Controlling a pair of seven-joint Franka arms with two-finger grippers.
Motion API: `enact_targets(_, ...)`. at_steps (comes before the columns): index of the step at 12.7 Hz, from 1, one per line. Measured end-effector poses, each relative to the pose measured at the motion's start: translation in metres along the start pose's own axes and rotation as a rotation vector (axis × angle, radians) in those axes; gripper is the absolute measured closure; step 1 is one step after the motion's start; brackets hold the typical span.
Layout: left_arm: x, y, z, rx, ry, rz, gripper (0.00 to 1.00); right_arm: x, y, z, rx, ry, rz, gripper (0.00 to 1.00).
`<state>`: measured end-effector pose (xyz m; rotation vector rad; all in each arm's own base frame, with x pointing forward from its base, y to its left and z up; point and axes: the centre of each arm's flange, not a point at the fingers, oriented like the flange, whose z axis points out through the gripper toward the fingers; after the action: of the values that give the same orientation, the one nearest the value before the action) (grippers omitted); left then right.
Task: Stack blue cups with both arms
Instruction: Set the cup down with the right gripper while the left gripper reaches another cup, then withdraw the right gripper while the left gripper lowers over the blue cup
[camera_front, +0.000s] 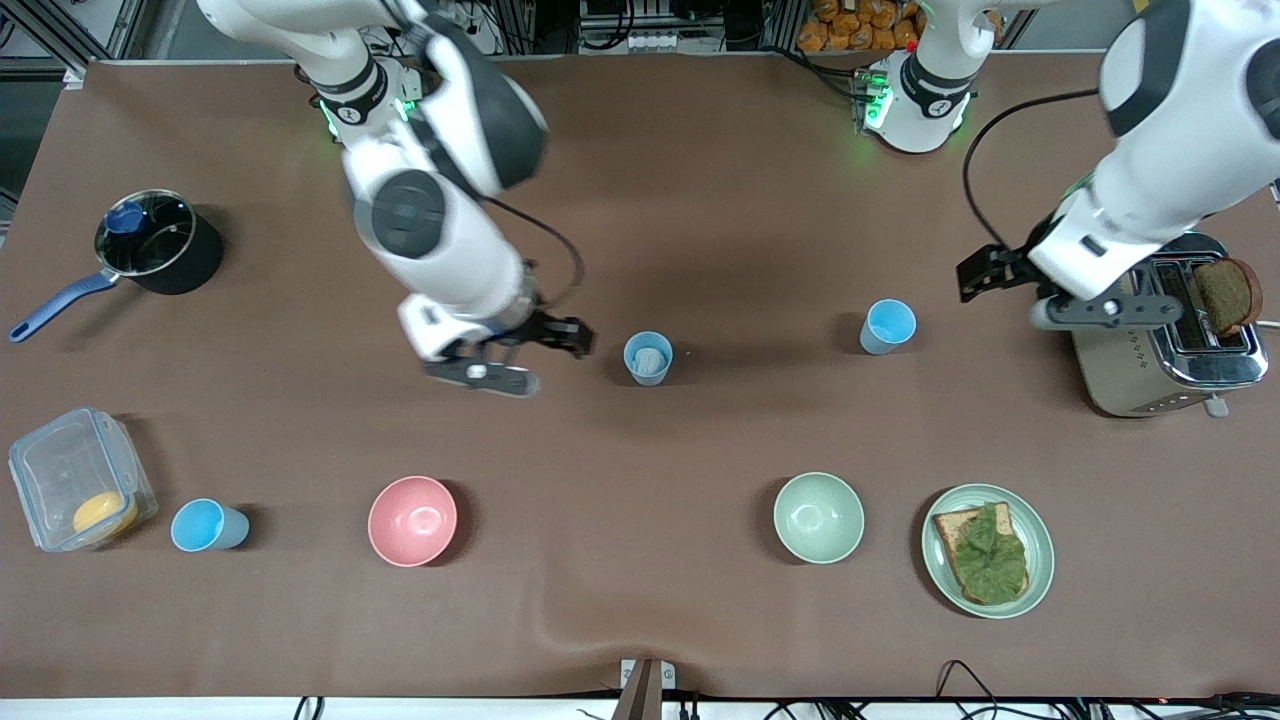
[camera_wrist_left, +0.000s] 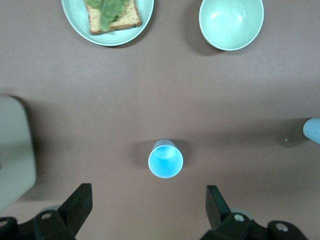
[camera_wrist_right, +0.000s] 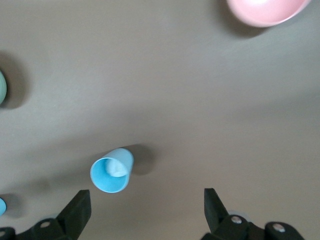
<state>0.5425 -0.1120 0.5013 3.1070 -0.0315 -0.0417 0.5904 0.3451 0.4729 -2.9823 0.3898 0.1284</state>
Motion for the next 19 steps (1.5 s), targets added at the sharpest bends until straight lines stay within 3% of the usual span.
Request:
enact_targets(5, -0.019, 0.028, 0.091, 0.003, -0.006, 0.056, 0.0, 0.055, 0.125, -0.066, -0.101, -0.013, -0.023, 0.0)
enact_targets(9, -0.037, 0.043, 0.154, -0.004, 0.014, 0.092, 0.0, 0.072, 0.216, -0.132, -0.1, 0.028, -0.13, 0.0)
enact_targets(14, -0.044, 0.052, 0.208, -0.015, -0.001, 0.113, 0.0, 0.07, 0.322, -0.192, -0.086, 0.09, -0.227, 0.0)
enact_targets(19, -0.049, 0.052, 0.248, -0.025, -0.017, 0.112, 0.0, 0.036, 0.36, -0.216, -0.079, 0.095, -0.196, 0.0)
